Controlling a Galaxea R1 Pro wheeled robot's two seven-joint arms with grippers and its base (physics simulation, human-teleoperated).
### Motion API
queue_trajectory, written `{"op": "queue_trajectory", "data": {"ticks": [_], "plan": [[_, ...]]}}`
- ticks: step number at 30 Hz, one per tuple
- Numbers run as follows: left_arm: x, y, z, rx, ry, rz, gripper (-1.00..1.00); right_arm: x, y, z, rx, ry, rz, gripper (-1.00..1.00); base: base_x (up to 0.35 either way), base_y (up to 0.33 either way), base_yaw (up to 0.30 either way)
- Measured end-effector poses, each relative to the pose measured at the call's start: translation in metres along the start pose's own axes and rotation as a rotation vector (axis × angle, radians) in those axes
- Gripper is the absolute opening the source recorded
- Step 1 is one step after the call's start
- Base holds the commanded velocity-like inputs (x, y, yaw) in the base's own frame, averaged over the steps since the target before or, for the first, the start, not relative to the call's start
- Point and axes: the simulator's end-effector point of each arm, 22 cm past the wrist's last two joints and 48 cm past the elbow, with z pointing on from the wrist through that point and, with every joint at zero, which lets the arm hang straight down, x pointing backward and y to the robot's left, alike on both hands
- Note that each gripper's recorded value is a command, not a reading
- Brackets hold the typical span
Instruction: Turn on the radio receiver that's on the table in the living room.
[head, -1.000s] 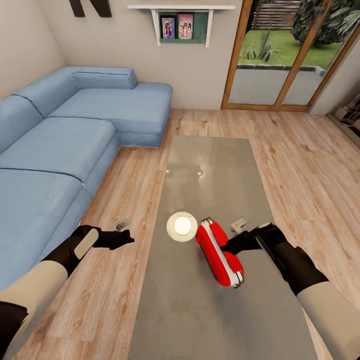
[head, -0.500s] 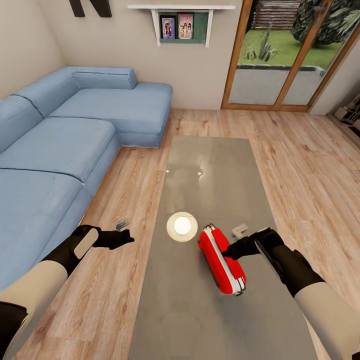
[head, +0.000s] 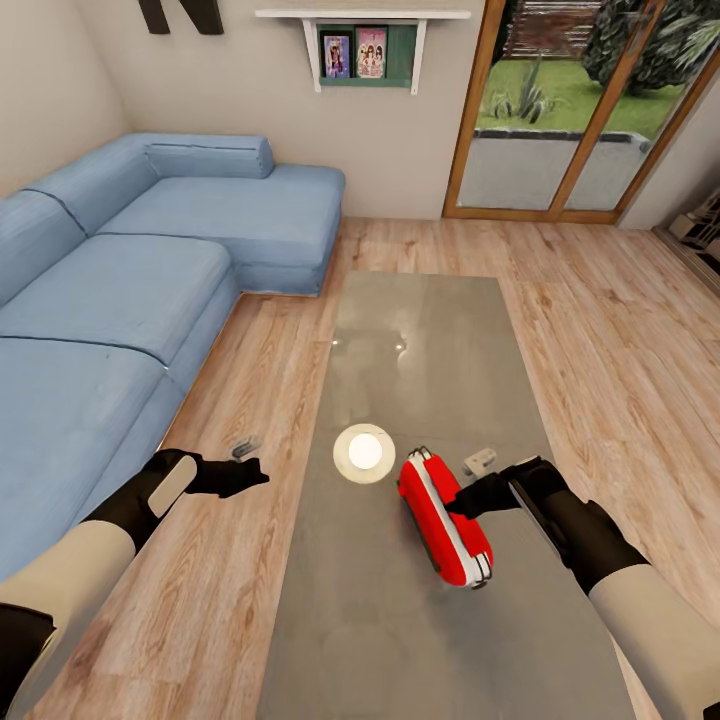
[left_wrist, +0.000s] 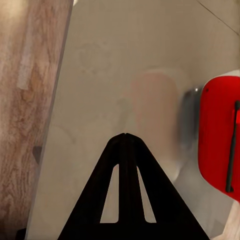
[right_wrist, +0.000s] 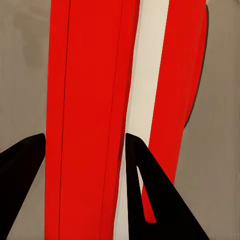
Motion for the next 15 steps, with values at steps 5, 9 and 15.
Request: {"op": "queue_trajectory", "data": {"ticks": [5, 9, 15], "plan": [[0.0003, -0.0006, 0.0004, 0.001, 0.000, -0.001, -1.00, -0.0015, -0.0001, -0.0002, 0.000, -0.007, -0.004, -1.00, 0.000, 0.000, 0.000], [0.0004, -0.0016, 0.0008, 0.003, 0.001, -0.001, -1.00, -0.0014, 0.0001, 0.0000, 0.000, -0.007, -0.004, -1.00, 0.000, 0.000, 0.000], [0.0001, -0.0023, 0.0009, 0.004, 0.000, 0.000, -1.00, -0.0035, 0.0005, 0.0001, -0.002, -0.016, -0.009, -1.00, 0.000, 0.000, 0.000]]}}
